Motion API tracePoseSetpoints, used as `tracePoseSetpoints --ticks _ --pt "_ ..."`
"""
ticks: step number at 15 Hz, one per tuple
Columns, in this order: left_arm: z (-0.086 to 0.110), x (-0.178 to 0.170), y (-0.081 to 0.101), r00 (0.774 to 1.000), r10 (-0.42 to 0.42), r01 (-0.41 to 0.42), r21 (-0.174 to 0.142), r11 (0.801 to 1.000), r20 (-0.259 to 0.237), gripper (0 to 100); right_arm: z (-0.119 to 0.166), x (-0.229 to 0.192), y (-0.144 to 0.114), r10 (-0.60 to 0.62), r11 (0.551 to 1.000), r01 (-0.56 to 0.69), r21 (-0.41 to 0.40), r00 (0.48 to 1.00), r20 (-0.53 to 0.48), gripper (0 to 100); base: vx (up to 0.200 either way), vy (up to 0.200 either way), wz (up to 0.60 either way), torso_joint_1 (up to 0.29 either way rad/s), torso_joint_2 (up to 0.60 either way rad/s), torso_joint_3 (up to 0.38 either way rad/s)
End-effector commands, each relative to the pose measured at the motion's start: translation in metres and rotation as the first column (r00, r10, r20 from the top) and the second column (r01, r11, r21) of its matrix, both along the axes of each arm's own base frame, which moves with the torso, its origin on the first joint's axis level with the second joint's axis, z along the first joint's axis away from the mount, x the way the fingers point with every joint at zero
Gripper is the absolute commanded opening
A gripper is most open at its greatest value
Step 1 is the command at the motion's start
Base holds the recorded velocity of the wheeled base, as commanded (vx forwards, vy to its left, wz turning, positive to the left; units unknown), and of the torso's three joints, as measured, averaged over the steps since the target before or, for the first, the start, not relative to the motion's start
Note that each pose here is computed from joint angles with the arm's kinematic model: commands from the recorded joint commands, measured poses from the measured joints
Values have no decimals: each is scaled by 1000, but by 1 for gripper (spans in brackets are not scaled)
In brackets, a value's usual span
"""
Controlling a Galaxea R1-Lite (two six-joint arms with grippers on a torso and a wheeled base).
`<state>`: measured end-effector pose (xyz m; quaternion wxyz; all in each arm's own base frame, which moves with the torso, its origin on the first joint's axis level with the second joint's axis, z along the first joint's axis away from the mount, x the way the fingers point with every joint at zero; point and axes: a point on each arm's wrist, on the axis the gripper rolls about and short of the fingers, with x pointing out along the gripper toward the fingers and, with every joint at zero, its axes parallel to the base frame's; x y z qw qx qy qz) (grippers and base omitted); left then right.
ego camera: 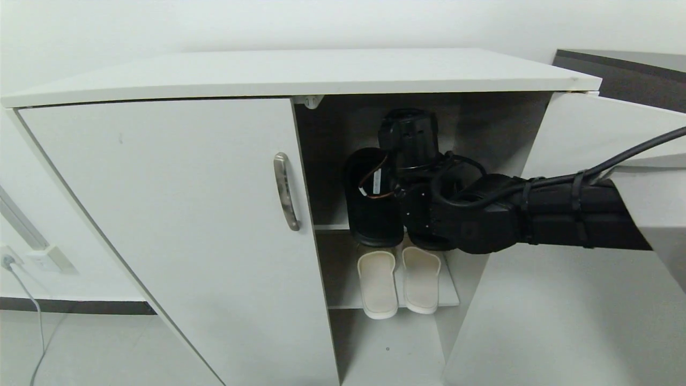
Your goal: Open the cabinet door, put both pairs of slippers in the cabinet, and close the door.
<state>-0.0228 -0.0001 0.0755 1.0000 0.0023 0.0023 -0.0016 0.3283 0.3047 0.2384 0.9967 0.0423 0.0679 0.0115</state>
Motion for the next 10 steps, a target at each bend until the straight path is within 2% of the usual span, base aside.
tracePoseSetpoints --ticks 1,9,10 --pt "0 0 0 1000 3 -3 0 1000 2 0 -9 13 1 -18 1000 18 -12 1000 -3 0 0 0 0 0 0 0" --pt "0 0 0 1000 12 -12 -2 1000 0 0 -13 20 0 -27 999 27 -35 1000 -5 0 0 0 0 0 0 0" --pt "0 0 0 1000 12 -12 -2 1000 0 0 -13 20 0 -27 999 27 -35 1000 -5 100 0 0 0 0 0 0"
